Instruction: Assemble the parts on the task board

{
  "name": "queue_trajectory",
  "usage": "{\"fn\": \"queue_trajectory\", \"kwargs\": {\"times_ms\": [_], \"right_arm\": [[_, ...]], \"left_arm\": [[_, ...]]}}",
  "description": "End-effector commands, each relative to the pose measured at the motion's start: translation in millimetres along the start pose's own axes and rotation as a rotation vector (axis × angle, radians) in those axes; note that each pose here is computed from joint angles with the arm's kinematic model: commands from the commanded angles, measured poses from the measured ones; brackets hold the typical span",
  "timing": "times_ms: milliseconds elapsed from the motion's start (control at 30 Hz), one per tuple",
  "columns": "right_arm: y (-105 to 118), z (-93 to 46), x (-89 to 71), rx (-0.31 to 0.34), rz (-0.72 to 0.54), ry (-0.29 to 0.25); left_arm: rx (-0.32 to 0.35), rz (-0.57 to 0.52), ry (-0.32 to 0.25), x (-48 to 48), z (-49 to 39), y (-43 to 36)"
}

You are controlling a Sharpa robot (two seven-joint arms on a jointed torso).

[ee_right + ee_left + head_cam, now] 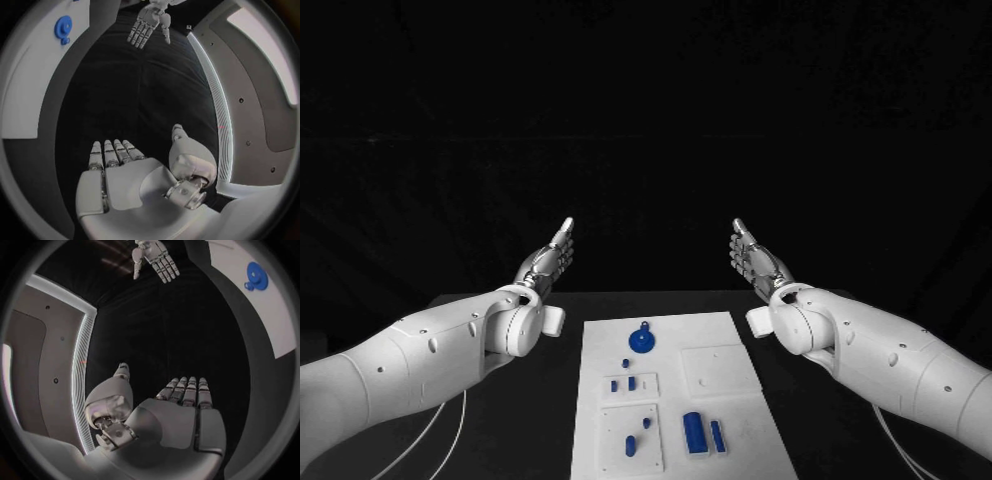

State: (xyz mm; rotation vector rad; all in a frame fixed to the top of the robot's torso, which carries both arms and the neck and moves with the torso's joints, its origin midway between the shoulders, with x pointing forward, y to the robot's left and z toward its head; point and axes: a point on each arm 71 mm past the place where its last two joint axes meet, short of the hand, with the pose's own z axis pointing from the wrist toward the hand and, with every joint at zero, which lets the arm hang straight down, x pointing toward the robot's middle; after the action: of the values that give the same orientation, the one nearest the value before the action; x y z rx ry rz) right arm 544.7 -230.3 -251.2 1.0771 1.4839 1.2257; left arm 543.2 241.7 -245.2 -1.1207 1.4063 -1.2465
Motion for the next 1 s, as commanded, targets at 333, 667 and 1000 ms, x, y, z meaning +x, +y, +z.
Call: {"fn": "queue_trajectory", "kwargs": {"times_ms": [333,667,1000], "right_arm": [[25,-52.0,38.1,-0.107,0.119,-0.168],[25,-75.6,51.4,-0.091,0.129,-0.192],[25,-75.8,51.5,-0.091,0.129,-0.192]], "left_arm": [[0.056,-0.060,-0.130,47.9,-55.0,-13.1],[0.062,-0.078,-0.146,60.6,-73.7,-20.0],[0.062,-0.078,-0.146,60.6,-73.7,-20.0]]}}
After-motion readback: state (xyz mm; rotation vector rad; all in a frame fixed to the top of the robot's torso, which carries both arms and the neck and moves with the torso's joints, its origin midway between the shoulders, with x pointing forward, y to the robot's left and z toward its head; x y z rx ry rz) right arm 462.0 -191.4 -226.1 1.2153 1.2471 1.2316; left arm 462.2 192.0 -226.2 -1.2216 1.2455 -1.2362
